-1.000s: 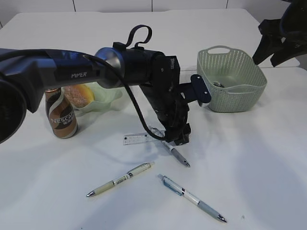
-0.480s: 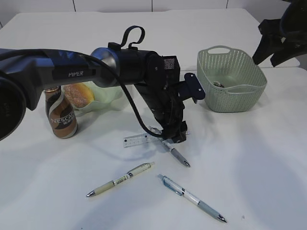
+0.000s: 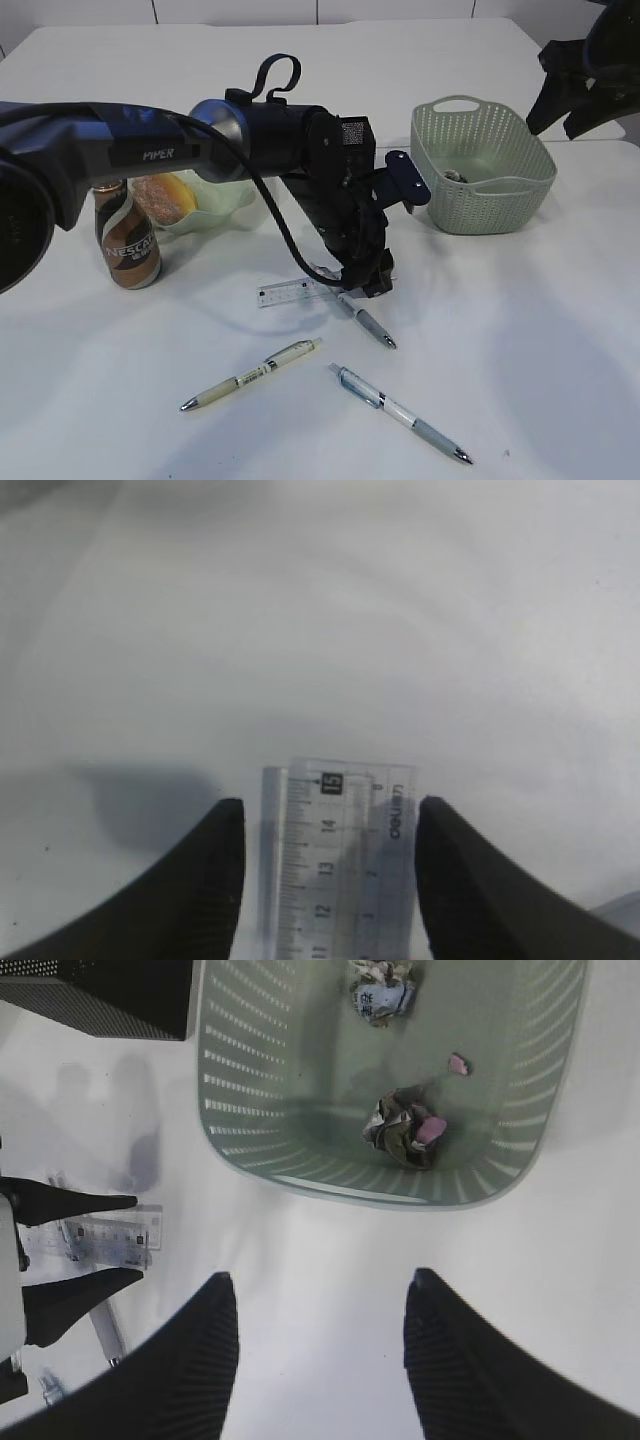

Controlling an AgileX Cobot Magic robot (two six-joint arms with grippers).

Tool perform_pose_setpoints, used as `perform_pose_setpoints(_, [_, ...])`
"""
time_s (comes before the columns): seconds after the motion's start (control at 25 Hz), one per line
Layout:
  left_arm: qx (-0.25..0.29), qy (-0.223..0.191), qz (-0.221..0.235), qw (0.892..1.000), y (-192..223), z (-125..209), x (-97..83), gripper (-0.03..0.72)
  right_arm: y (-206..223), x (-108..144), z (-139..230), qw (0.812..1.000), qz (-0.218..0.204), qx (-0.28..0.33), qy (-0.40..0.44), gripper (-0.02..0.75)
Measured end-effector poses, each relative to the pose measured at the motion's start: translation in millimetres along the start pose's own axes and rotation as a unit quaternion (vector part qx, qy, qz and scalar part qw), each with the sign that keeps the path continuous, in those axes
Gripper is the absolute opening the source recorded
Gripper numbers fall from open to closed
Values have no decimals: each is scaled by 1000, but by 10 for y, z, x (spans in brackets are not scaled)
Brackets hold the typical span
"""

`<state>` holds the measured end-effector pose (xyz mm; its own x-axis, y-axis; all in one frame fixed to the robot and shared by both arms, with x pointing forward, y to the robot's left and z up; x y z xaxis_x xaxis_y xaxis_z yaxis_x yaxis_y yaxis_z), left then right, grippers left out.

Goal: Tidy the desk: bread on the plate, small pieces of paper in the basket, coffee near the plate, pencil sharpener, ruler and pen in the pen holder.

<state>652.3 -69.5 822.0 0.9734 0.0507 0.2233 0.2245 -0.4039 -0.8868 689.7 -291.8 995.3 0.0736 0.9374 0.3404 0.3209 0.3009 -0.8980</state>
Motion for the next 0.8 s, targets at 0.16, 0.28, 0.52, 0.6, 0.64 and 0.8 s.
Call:
perform_pose_setpoints(0.16, [0, 0, 0, 1000, 0, 0, 0, 382, 0, 0, 0, 1000, 0, 0, 0, 426])
perform_pose_setpoints(0.28, [0, 0, 0, 1000, 0, 0, 0, 382, 0, 7, 0, 1000, -2, 0, 1, 426])
perform_pose_setpoints(0.52, [0, -5, 6, 1000, 54, 19, -29, 368, 0, 13, -1, 1000, -4, 0, 1, 426])
perform_pose_setpoints(0.6, [-1, -7, 7, 1000, 66, 16, -30, 347, 0, 15, -1, 1000, -4, 0, 2, 426])
perform_pose_setpoints(0.64, [-2, -7, 7, 1000, 65, 11, -27, 337, 0, 17, -1, 1000, -5, 0, 2, 426])
perform_pose_setpoints(0.8, [-2, -8, 8, 1000, 73, 14, -32, 301, 0, 17, -1, 1000, -5, 0, 2, 426])
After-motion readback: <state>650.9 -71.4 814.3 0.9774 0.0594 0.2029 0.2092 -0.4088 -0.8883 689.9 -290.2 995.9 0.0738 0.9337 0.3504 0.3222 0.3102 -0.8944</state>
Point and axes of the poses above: a point on each arm's last joint axis where the gripper is mounted, y pointing out along that axis toward the gripper, x along the wrist's bending axis when the last joint is at zero, z = x × y, the point moved 8 cm from there along y, pointing out along that axis toward the gripper, and after that the axes turned 15 degrees about y, right-handed, at the moved point
